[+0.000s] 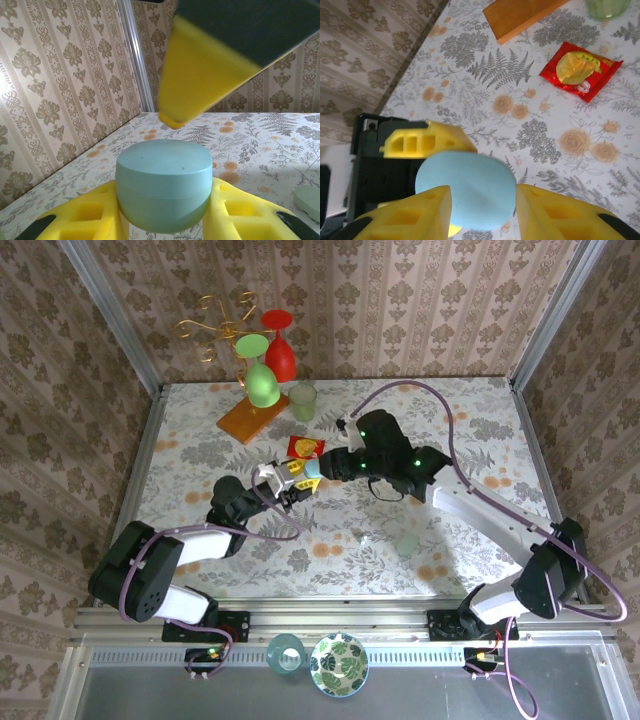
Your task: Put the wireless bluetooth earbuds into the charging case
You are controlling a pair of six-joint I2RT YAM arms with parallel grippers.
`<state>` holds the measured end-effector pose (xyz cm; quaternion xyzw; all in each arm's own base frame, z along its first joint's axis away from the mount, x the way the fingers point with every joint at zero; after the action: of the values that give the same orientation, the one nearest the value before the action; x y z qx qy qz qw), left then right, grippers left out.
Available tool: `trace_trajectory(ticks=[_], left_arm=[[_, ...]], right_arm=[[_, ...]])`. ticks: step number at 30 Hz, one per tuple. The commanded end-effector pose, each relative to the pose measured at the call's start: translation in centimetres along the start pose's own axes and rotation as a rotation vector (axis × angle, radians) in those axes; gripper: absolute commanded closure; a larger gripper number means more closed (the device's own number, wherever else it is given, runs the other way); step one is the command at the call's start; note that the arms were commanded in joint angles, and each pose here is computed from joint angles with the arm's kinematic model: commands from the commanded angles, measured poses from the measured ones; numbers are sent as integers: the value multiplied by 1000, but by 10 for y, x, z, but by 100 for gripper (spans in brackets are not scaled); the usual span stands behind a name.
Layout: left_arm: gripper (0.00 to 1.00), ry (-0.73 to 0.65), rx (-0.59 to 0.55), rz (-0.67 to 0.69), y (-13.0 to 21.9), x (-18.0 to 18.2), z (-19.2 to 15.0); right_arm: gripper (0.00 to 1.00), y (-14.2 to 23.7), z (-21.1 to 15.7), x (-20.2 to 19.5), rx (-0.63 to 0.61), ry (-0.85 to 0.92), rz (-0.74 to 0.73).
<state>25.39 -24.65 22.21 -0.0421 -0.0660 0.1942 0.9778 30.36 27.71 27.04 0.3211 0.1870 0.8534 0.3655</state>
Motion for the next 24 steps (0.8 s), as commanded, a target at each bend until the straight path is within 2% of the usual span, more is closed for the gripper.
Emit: trace_trajectory(ticks=[1,6,12,20,24], left_arm=[[74,-6,-69,0,-5,3,22],[74,19,-93,24,-9,4,32],[74,14,-113,29,-15,3,39],[74,16,-127,35,-18,4,45],[74,12,-124,35,-19,4,43]], right_arm=[[50,23,17,3,-108,-103,132],[34,22,16,-10,-157,-345,367],[32,17,14,-3,-168,-497,624],[42,4,14,-3,-159,-632,778],[58,-1,14,-5,-161,-674,814]])
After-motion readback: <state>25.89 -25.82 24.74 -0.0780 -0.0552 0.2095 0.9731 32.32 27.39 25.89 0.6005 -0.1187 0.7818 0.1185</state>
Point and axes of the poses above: each hand's point on the last joint's axis, 136 mm out from that joint toward the fingers, its own y axis back along the fingers, its own x axis along the line the jaws close on, z = x × y, the point moved 3 cm from there along y, back along the fingers, and after that the axes turned 5 degrees about y, right-handed, at the moved point
